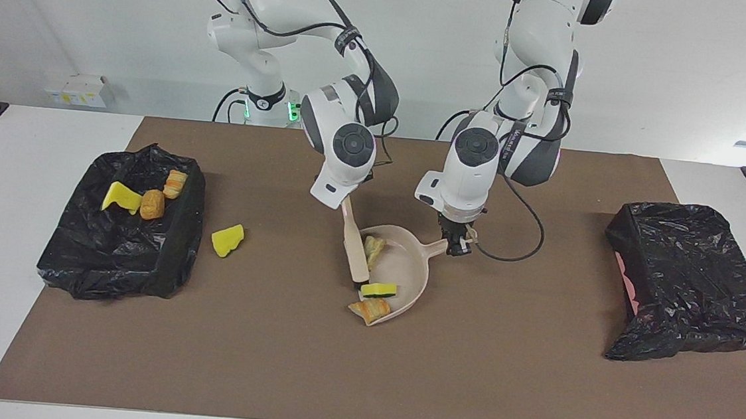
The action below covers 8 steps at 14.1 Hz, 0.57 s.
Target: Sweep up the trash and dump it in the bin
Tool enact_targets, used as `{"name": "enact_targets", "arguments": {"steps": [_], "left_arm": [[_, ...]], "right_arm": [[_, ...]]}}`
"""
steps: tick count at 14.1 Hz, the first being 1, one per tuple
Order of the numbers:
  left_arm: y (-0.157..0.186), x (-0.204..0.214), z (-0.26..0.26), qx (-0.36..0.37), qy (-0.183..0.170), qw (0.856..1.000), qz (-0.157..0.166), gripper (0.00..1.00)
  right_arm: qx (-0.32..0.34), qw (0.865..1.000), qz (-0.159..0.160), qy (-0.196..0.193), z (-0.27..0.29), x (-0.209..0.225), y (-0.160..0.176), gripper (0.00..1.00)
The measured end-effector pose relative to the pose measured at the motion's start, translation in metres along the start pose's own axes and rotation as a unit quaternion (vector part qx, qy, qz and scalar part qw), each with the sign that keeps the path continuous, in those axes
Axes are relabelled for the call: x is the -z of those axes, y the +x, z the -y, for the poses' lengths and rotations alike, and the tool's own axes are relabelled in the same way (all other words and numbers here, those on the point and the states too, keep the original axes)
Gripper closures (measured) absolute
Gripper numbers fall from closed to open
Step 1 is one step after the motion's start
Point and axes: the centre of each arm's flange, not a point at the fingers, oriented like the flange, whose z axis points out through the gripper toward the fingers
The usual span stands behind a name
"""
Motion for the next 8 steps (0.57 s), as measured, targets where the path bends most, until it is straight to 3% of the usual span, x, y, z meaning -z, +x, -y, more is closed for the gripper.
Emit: {"name": "enact_targets", "arguments": {"steps": [4, 8], "left_arm": [[-0.001, -0.006, 0.000, -0.002, 0.004, 1.000, -0.004, 0.68], [0.000, -0.006, 0.000, -0.006, 0.007, 1.000, -0.008, 0.68]], "right_arm": [[-0.028, 1.000, -0.010, -0.003, 0.035, 0.007, -0.018, 0.73], [-0.052, 0.998, -0.038, -0.003, 0.007, 0.035, -0.022, 0.73]]}}
